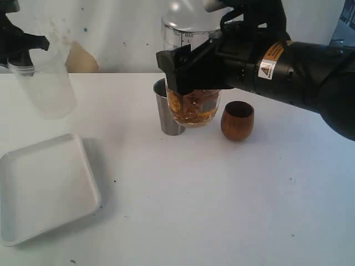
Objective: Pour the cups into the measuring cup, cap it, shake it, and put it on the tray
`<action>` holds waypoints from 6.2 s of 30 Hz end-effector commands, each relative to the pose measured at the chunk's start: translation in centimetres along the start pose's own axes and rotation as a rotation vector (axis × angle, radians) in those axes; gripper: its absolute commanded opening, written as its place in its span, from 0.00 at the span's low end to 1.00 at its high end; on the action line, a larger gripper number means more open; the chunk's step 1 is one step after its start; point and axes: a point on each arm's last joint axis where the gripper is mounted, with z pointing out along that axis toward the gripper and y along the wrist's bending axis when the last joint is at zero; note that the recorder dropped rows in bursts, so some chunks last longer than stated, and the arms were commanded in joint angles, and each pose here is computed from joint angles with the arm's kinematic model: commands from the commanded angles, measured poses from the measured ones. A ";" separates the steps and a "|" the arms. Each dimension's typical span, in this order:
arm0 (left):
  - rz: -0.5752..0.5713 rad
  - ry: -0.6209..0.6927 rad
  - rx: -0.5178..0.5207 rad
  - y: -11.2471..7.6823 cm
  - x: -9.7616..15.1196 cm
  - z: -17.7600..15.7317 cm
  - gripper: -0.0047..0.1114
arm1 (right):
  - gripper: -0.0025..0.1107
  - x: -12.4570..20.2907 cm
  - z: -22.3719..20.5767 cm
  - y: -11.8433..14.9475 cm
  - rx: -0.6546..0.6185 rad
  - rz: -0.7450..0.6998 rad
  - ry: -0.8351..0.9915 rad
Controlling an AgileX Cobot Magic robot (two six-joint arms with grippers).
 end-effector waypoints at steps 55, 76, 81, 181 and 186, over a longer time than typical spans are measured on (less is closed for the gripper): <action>0.153 -0.057 -0.337 -10.2 8.4 -7.0 0.64 | 0.02 -1.3 -0.3 0.1 -0.013 0.013 -0.093; 0.057 0.160 -0.116 -7.2 12.3 9.6 0.04 | 0.02 -1.3 -0.3 0.1 -0.013 0.013 -0.093; 0.041 0.103 -0.063 -7.6 11.9 10.9 0.04 | 0.02 -1.3 -0.3 0.1 -0.013 0.013 -0.093; -0.026 -1.038 -0.148 -1.9 41.0 -6.8 0.04 | 0.02 -1.3 -0.3 0.1 -0.013 0.011 -0.092; -0.026 -1.038 -0.148 -1.9 41.0 -6.8 0.04 | 0.02 -1.3 -0.3 0.1 -0.013 0.011 -0.092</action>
